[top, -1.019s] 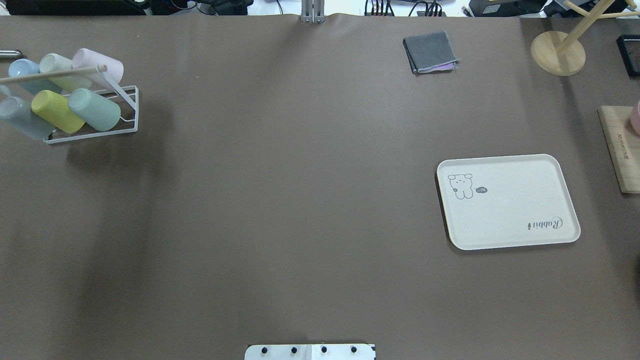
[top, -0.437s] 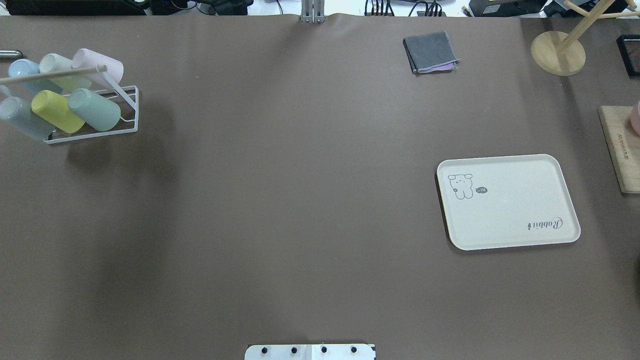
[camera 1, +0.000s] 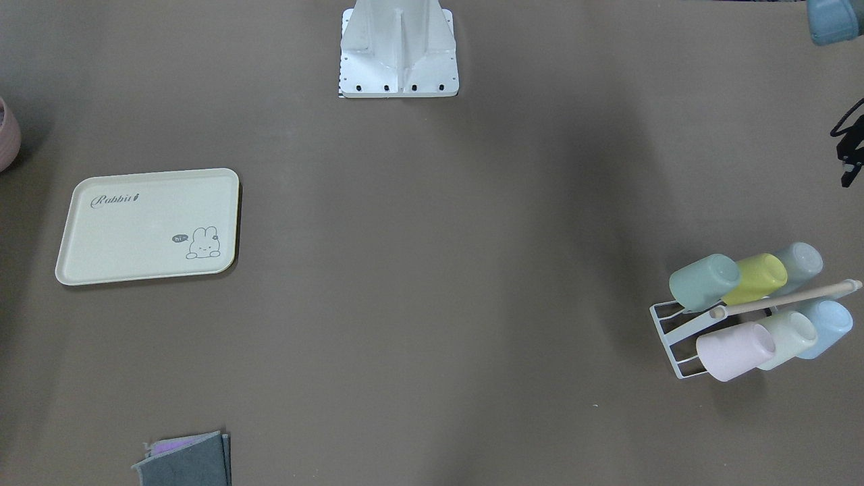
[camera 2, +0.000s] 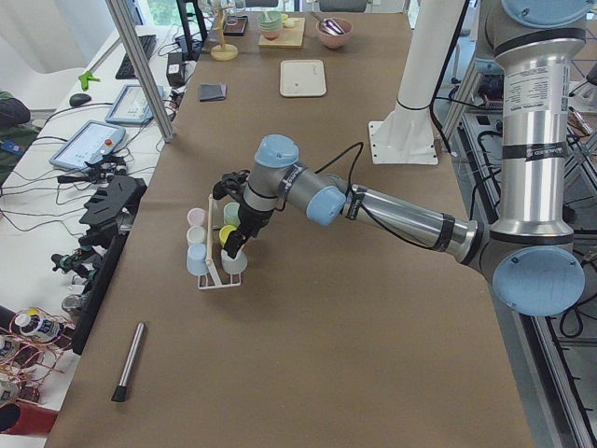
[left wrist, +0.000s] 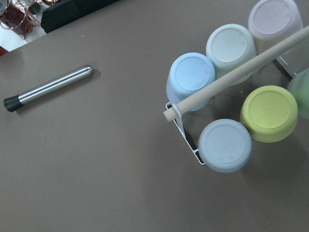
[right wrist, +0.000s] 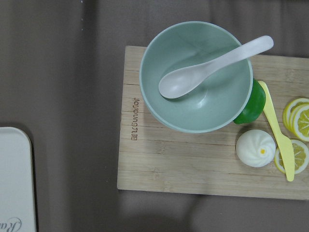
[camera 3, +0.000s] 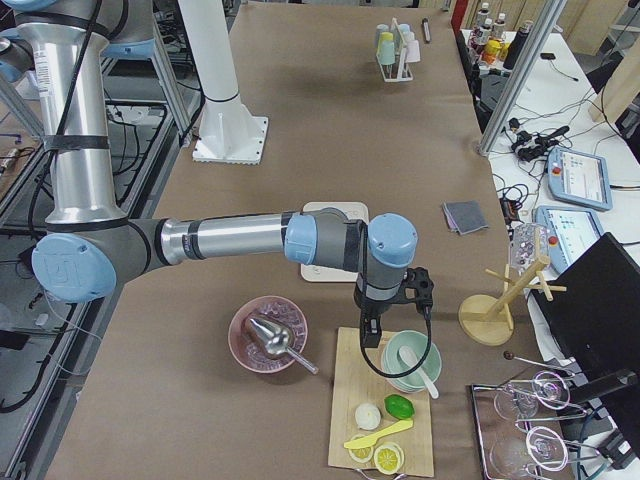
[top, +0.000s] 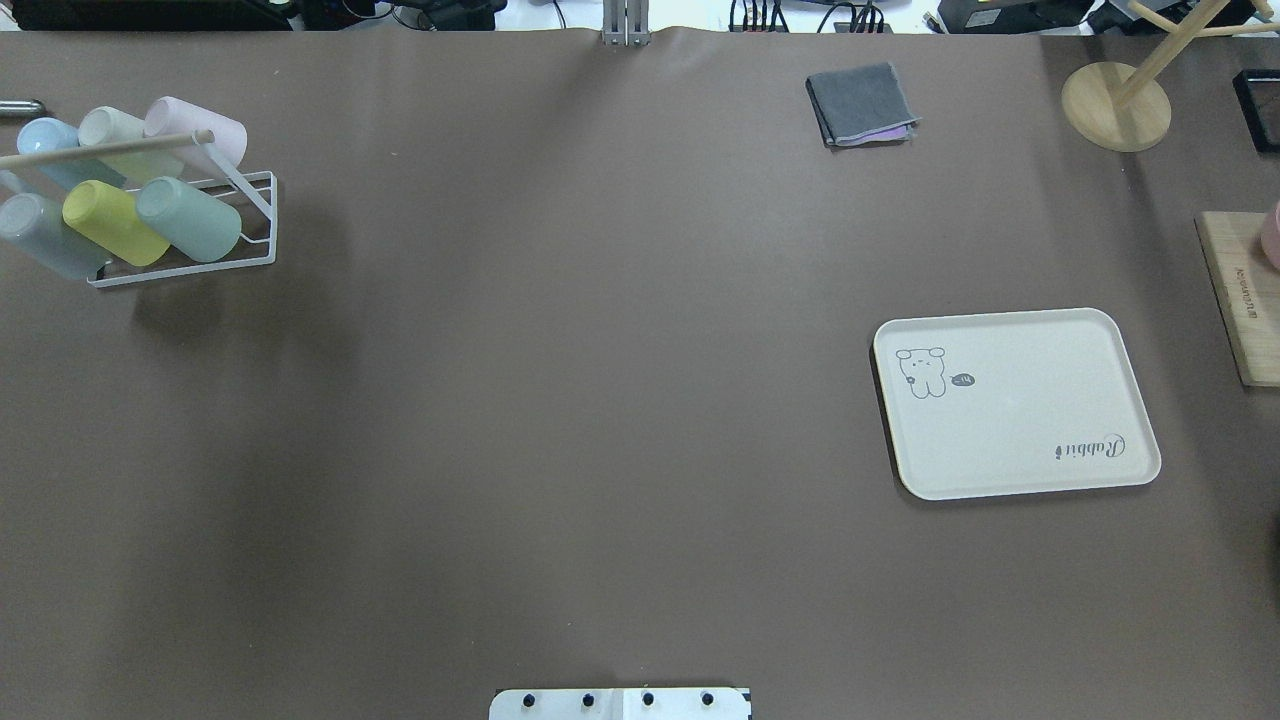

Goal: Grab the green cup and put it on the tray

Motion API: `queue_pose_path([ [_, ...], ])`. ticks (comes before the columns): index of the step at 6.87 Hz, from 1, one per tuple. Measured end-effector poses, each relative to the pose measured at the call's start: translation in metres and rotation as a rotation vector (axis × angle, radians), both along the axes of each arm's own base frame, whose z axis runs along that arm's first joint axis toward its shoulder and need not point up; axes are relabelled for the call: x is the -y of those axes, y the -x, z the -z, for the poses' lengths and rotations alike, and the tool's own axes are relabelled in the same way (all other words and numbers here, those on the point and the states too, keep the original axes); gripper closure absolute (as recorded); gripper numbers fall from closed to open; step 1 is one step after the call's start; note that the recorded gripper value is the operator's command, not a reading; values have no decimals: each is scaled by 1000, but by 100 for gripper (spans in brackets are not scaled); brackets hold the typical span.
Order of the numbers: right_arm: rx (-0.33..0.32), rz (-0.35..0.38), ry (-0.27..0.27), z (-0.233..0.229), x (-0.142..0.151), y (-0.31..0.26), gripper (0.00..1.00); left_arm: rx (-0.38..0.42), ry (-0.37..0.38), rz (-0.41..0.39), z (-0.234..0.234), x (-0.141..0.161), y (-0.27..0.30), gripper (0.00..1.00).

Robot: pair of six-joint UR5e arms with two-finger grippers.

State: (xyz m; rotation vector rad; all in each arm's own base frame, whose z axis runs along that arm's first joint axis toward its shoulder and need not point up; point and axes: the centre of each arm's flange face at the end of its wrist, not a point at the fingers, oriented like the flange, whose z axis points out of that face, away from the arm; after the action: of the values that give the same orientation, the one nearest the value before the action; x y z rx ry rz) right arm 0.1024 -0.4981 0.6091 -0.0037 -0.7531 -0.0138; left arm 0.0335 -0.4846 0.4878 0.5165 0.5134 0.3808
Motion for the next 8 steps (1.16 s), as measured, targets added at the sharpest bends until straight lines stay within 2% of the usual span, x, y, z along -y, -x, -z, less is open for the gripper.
queue_pose_path([
  [2,16,-41,49,19,5,28,0,176,-100,-103,20,-5,-26,2],
  [4,11,-73,111,49,13,92,0,378,-198,-192,57,-2,-66,2],
  [6,13,-13,76,60,15,154,0,614,-314,-362,98,11,-115,2],
  [8,9,57,76,44,14,196,4,876,-399,-553,120,18,-174,2],
])
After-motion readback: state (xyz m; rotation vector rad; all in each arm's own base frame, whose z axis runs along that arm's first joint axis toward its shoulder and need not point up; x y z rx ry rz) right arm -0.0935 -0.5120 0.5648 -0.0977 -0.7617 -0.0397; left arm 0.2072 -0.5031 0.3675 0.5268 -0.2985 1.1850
